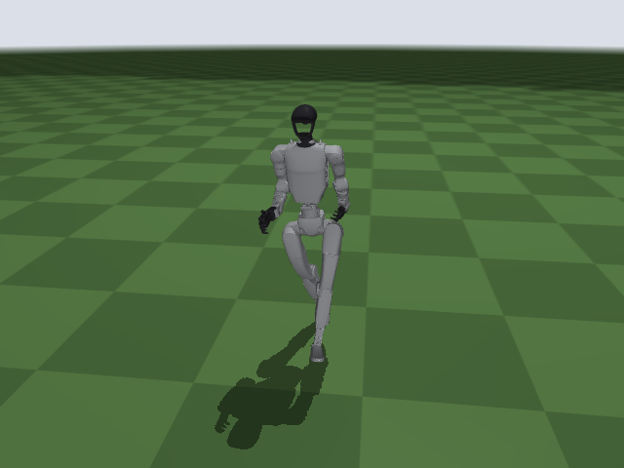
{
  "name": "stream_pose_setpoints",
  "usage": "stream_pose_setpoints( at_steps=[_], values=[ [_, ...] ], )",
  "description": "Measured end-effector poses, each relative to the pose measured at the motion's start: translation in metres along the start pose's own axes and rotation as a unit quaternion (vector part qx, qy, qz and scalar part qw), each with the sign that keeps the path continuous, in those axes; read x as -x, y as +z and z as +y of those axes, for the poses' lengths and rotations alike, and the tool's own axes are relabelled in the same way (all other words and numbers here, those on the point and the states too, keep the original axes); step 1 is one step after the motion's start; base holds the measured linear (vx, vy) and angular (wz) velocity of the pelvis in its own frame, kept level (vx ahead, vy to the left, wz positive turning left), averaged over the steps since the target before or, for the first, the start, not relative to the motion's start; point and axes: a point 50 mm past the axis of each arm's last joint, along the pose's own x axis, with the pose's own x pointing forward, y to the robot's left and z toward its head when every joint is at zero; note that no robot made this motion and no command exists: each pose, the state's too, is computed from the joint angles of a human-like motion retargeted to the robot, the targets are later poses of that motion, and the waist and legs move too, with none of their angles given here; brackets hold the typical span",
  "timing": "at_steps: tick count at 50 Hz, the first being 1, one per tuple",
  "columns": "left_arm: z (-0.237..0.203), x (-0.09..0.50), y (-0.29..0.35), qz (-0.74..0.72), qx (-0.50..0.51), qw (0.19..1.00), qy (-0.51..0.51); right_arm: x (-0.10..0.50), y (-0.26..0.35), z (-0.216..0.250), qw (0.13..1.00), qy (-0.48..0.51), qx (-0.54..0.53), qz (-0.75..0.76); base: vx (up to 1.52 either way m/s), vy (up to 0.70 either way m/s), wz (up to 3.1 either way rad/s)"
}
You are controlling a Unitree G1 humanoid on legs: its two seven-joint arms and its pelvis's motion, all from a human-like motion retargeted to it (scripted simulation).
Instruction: Walk run
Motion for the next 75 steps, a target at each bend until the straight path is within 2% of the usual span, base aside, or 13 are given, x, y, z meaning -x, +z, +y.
stream_pose_setpoints(
  at_steps=[6,9,13,17,25,30,38,43,50,57,65,70,75],
  values=[
    [0.045,0.021,0.043,-0.101,0.113,0.986,0.072,0.026,-0.027,0.013,0.997,0.015,-0.005,0.073,1.40,-0.26,-0.44],
    [0.086,0.055,0.093,-0.166,0.119,0.972,0.116,0.023,-0.028,0.021,0.997,0.035,0.002,0.074,0.88,-0.32,0.16],
    [0.119,0.120,0.184,-0.284,0.041,0.934,0.213,0.023,-0.027,0.008,0.998,0.012,0.013,0.067,0.98,0.07,0.49],
    [0.125,0.202,0.263,-0.435,-0.060,0.851,0.288,0.025,-0.022,-0.004,0.998,-0.001,0.020,0.054,0.92,-0.12,1.75],
    [0.111,0.340,0.322,-0.606,-0.173,0.661,0.406,0.028,-0.024,-0.008,0.998,-0.028,0.016,0.060,0.94,-0.31,0.48],
    [0.116,0.316,0.315,-0.594,-0.131,0.682,0.407,0.032,-0.029,-0.006,0.997,-0.037,0.008,0.073,1.14,-0.55,0.16],
    [0.113,0.136,0.210,-0.353,-0.070,0.885,0.296,0.032,-0.032,-0.005,0.996,-0.006,0.007,0.088,1.06,-0.49,0.52],
    [0.083,0.061,0.123,-0.175,-0.072,0.953,0.236,0.014,-0.022,-0.004,0.998,0.000,0.010,0.056,0.92,-0.46,-0.64],
    [0.030,0.012,0.030,-0.085,-0.041,0.990,0.103,-0.015,0.007,-0.006,0.998,0.038,0.031,-0.026,0.96,-0.26,-0.80],
    [0.008,0.001,-0.016,0.017,-0.027,0.998,0.057,-0.023,0.007,-0.011,0.998,0.054,0.036,-0.023,0.99,-0.11,0.12],
    [0.043,0.022,0.056,-0.123,0.054,0.986,0.096,0.018,-0.027,0.004,0.998,0.017,-0.014,0.059,1.29,-0.11,0.04],
    [0.089,0.083,0.164,-0.283,0.033,0.938,0.197,0.020,-0.033,0.007,0.996,0.033,-0.026,0.074,1.02,-0.04,0.34],
    [0.106,0.177,0.259,-0.454,-0.054,0.840,0.291,0.022,-0.025,-0.006,0.997,0.047,0.014,0.055,0.96,-0.05,1.76]
  ],
)
